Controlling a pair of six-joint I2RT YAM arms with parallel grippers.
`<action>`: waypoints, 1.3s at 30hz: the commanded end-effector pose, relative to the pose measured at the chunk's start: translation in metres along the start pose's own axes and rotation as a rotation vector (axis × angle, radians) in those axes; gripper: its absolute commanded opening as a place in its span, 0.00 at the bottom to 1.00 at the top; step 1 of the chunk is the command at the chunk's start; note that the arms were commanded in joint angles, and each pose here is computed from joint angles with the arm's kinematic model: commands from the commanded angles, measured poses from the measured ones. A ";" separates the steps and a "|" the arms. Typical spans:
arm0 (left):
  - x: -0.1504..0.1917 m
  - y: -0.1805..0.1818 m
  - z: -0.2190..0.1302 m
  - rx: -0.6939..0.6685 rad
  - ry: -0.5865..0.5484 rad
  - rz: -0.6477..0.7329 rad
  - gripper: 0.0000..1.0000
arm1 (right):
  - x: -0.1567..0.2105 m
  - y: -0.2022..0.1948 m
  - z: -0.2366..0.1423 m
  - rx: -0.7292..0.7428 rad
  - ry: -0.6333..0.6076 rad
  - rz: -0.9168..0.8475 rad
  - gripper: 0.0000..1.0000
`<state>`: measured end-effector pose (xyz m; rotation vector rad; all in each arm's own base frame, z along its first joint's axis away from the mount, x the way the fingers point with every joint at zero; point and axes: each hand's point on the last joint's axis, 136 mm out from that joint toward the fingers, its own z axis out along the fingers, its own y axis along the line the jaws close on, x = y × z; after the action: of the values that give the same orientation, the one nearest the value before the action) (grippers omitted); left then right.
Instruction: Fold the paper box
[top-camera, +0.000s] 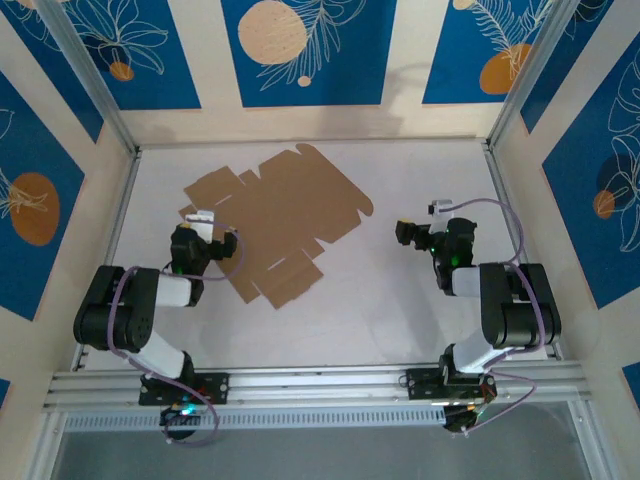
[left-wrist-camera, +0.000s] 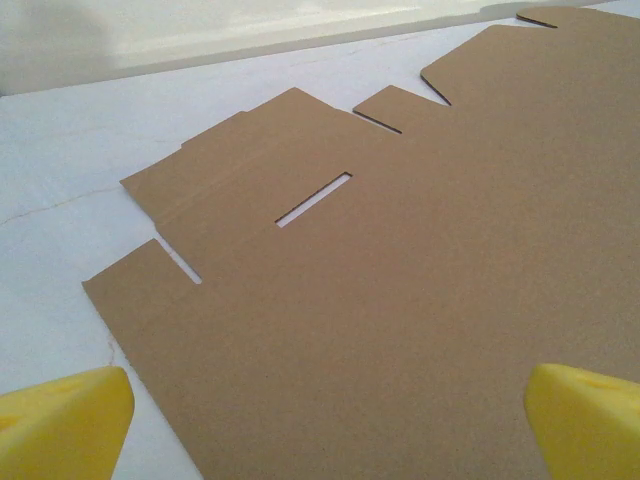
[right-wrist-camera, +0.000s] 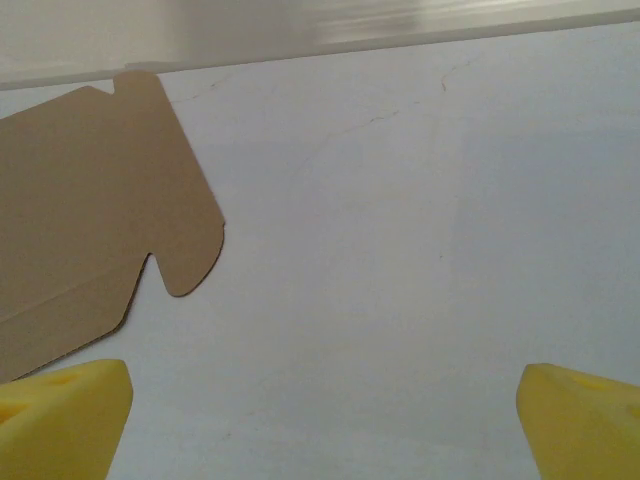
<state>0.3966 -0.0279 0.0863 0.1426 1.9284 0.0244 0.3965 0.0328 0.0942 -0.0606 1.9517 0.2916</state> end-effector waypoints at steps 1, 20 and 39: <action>-0.004 0.001 -0.002 0.007 -0.019 -0.005 1.00 | 0.000 0.002 -0.002 -0.019 0.001 -0.015 0.99; -0.005 0.001 -0.002 0.007 -0.021 -0.005 1.00 | 0.000 0.003 -0.001 -0.019 0.000 -0.017 0.99; -0.150 -0.036 -0.103 0.091 -0.148 -0.187 1.00 | -0.117 0.166 -0.066 -0.219 -0.017 -0.179 0.99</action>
<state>0.3670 -0.0442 0.2528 0.0189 1.6675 -0.0266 0.3800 0.1354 0.2356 -0.2981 1.8091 0.3497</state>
